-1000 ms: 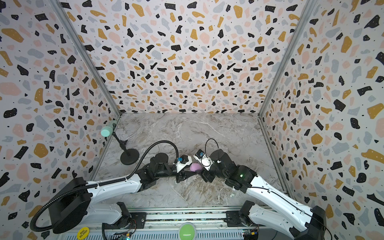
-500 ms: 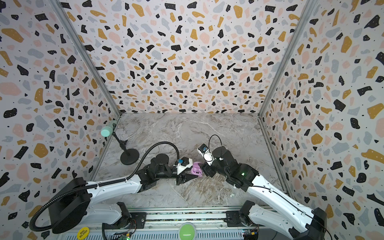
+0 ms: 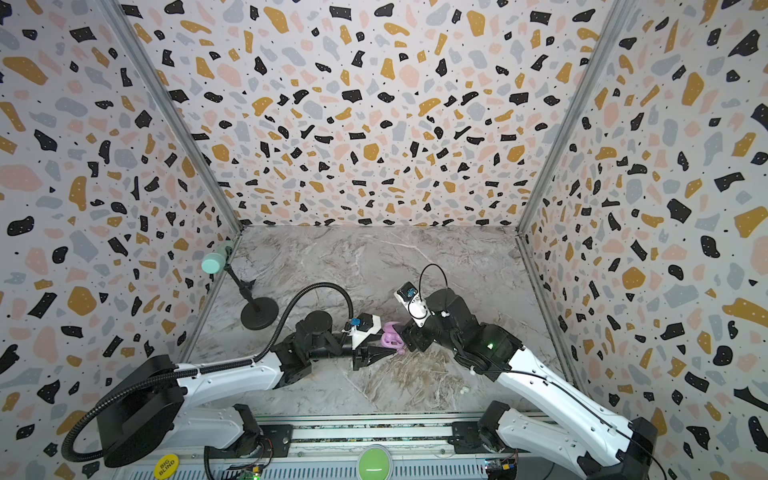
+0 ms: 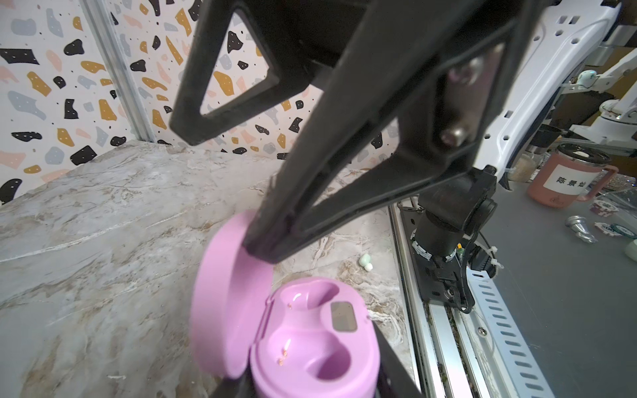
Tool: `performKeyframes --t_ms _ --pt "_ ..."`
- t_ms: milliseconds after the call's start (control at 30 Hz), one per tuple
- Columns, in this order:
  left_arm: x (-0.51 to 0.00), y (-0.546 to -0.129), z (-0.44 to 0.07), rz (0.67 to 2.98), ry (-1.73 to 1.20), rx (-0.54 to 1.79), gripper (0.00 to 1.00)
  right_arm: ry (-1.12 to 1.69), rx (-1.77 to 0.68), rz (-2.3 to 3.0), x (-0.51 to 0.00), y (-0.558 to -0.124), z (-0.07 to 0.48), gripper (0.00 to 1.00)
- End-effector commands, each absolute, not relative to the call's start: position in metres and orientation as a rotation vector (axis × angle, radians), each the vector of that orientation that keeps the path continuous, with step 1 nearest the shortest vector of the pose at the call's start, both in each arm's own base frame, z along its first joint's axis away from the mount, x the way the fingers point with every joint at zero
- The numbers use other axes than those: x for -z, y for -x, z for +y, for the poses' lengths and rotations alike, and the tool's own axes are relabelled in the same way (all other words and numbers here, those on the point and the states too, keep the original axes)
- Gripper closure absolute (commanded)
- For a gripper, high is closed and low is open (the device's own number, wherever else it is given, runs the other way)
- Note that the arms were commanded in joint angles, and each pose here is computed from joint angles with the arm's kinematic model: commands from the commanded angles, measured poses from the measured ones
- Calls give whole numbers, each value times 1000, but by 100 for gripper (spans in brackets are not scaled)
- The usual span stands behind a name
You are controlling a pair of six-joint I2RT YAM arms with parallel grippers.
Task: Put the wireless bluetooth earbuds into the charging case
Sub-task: 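Pull the case lid open with the right gripper while the left holds the base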
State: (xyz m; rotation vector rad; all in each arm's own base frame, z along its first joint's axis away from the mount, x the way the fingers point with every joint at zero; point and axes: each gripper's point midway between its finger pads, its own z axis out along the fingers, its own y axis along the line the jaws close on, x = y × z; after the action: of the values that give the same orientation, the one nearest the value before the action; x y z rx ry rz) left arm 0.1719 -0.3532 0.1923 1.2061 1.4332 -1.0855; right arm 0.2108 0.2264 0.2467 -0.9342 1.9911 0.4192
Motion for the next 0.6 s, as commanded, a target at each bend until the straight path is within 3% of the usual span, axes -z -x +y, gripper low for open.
performKeyframes --t_ms 0,400,567 --pt "-211 -179 -350 1366 -1122 1077 93 899 -484 2006 -264 -203 225 15" --pt "-218 -202 -326 1363 -1000 1005 95 703 -624 2133 -275 -198 205 12" --pt "-223 -203 -321 1348 -975 993 95 568 -639 2263 -251 -208 191 11"
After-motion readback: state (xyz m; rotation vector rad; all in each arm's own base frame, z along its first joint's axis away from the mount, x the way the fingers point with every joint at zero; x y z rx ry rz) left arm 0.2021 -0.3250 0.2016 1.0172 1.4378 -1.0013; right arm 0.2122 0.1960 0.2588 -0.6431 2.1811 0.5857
